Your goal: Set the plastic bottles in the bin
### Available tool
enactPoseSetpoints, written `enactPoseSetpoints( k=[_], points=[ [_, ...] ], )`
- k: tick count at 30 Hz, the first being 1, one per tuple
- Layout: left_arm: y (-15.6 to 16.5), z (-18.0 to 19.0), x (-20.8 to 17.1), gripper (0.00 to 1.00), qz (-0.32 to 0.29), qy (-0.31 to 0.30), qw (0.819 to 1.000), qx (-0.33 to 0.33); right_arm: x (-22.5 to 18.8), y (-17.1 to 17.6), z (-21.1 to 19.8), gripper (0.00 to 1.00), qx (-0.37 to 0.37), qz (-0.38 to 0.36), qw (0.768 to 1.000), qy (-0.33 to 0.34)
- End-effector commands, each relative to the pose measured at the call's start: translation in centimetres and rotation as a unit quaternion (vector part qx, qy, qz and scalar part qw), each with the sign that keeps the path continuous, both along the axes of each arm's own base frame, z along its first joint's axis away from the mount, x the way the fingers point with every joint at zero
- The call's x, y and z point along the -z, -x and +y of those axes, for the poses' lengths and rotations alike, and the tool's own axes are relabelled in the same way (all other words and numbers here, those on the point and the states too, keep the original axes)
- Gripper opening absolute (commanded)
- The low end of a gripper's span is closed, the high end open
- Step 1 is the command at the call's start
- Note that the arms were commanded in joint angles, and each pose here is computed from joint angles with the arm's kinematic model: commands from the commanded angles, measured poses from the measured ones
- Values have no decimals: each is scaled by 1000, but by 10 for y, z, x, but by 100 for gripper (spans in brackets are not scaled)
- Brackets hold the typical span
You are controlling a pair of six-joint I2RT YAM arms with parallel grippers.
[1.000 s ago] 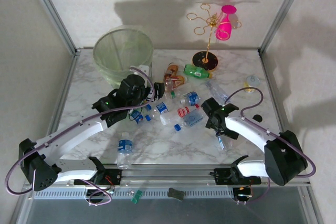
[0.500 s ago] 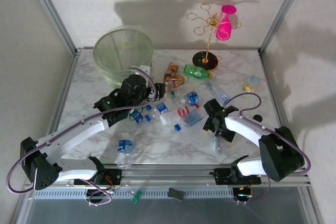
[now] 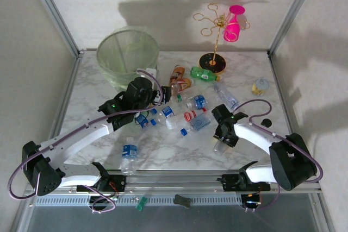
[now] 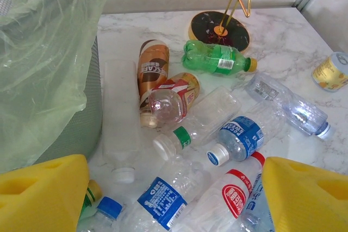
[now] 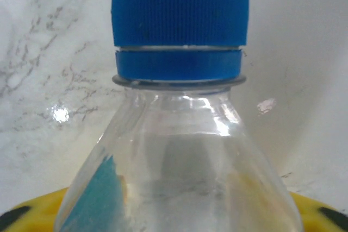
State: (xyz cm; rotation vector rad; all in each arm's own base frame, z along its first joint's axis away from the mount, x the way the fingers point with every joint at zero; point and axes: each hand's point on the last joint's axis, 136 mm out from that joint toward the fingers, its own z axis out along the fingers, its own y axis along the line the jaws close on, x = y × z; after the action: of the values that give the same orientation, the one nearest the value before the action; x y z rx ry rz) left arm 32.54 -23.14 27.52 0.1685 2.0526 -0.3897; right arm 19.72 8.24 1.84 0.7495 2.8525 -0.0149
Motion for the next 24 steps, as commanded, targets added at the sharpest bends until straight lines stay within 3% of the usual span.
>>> enactPoseSetpoints(
  k=[1, 7, 12, 15, 19, 24],
  points=[
    [-2, 0, -8, 83, -9, -2, 1000, -6, -5, 5, -8, 41, 16, -10, 1000, 8],
    [-3, 8, -22, 83, -16, 6, 999, -32, -36, -5, -13, 39, 13, -70, 997, 10],
    [3, 16, -53, 84, -30, 53, 997, -49, -97, -31, 15, 33, -57, -184, 979, -60],
    [12, 10, -65, 84, -23, 95, 995, -29, -144, -43, 31, 33, -113, -271, 952, -87],
    [24, 0, -71, 84, -1, 144, 990, 1, -207, -47, 61, 33, -189, -372, 895, -160],
    [47, -20, -84, 82, 27, 181, 980, 80, -260, -40, 98, 30, -294, -429, 829, -204]
  ],
)
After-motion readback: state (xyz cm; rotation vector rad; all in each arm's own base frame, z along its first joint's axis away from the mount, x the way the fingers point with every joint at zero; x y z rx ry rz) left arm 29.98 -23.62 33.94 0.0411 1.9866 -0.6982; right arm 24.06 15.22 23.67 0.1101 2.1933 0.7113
